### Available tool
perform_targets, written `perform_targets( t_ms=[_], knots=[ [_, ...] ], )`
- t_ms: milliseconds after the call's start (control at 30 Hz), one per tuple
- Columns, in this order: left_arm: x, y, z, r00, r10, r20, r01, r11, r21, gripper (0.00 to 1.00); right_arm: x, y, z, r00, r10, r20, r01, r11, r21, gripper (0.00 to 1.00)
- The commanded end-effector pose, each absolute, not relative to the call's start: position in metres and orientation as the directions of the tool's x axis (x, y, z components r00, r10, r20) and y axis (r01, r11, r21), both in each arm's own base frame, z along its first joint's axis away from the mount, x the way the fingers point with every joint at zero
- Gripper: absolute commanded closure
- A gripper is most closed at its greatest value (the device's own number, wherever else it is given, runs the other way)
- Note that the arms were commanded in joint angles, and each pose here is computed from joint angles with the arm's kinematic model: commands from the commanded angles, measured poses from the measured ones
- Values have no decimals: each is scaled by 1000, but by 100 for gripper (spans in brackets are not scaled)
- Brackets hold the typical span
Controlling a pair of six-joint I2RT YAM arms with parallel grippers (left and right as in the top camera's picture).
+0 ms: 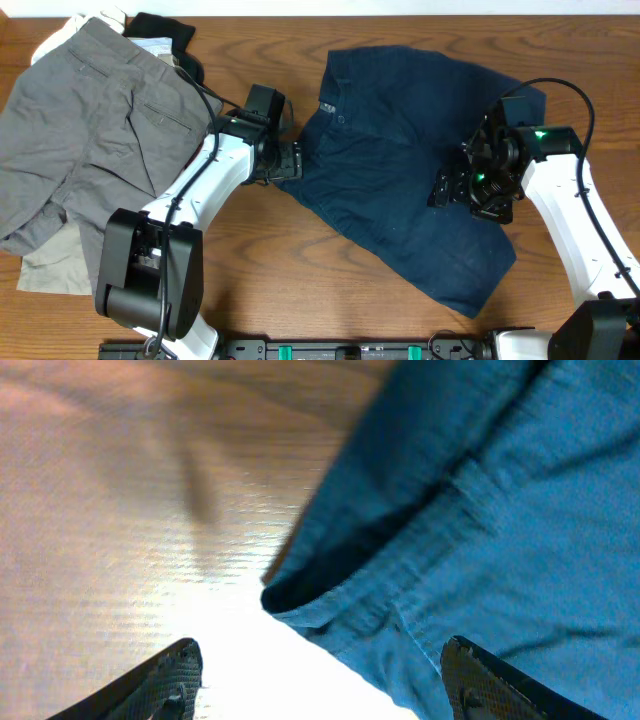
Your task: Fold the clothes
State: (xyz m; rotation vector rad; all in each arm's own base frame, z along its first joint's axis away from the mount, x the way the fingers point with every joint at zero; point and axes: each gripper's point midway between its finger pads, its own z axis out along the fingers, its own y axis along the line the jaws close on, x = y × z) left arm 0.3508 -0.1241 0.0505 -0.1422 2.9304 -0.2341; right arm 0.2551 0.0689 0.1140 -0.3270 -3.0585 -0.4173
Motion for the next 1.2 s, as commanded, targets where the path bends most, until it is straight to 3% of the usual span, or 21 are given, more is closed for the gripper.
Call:
perform_targets(
  t_ms=[0,267,500,1067,1167],
  knots=[
    [352,-110,39,-949,-261,-179,-243,963,-115,22,254,69,117,-976,215,48,220,942,253,12],
    [358,-113,13,-935,-322,-148,-307,944,-119,24,267,67,117,-972,234,-6,225,942,249,13],
    [359,-114,12,-935,-322,-151,-305,944,-123,44,267,66,116,-972,234,-5,226,943,246,13],
    [352,-151,11,-957,-289,-36,-265,916,-302,45,268,66,116,-968,252,-1,244,938,246,12],
    [350,-151,8,-957,-290,-24,-270,916,-296,50,267,66,116,-967,255,0,247,937,246,12]
  ],
)
